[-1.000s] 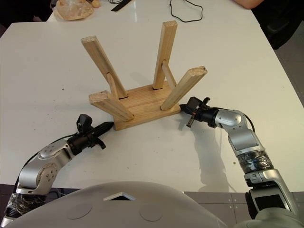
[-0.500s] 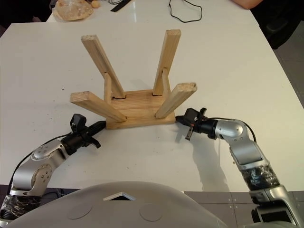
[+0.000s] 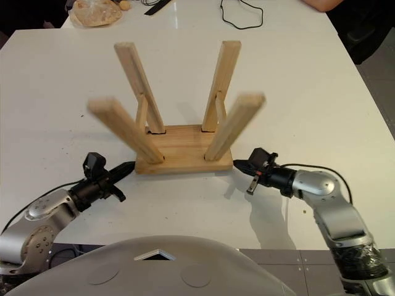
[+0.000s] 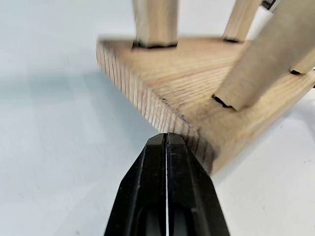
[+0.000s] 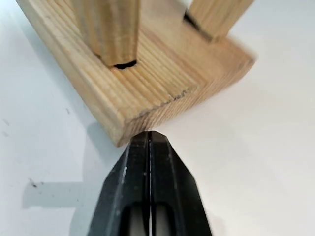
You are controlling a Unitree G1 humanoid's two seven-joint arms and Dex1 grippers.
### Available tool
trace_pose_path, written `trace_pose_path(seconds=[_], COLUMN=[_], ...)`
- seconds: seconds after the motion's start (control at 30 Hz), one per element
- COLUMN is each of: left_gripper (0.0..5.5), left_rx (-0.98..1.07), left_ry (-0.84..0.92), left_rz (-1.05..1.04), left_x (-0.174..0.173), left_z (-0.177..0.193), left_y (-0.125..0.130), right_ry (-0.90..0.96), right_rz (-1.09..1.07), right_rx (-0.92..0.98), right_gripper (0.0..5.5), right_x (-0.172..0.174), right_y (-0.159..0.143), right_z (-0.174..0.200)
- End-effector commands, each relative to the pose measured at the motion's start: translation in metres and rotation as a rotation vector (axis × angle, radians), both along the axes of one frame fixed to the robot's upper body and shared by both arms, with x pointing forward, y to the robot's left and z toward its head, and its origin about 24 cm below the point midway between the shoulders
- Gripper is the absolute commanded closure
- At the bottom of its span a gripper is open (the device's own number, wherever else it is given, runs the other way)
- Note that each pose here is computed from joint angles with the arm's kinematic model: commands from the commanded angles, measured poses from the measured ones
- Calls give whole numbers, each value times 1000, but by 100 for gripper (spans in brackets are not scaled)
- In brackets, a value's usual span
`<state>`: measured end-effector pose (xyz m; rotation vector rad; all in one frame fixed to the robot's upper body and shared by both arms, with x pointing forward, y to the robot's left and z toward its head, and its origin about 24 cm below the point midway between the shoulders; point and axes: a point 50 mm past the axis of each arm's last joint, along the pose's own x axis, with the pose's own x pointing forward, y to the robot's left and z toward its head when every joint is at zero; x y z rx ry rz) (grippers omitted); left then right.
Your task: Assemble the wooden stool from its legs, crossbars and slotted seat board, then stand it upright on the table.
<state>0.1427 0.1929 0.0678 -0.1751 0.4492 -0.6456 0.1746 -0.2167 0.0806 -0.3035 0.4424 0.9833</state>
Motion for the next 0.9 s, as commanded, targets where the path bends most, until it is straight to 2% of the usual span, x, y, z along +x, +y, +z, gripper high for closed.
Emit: trace_pose_path(seconds=[0.03,0.3,0.4,0.63,0.9], left_gripper=[546,546,546,546,546], left_rx=[-134,-127,-128,-130,-107], left_ry=[-11,-5,-112,-160,-120], left_rz=[-123,-126,-140,-128,-138], left_x=[-16,-21,-10,2,4], left_z=[17,20,44,59,50], left_y=[-21,-20,-17,-12,-14], right_ry=[12,16,-62,-104,-107], right_rz=[198,204,232,232,198], right_rx=[141,149,164,153,134], right_gripper=[550,550,550,550,550], right_x=[-19,-24,-14,-2,7], right_y=[22,22,23,19,13], right_z=[27,36,58,66,59])
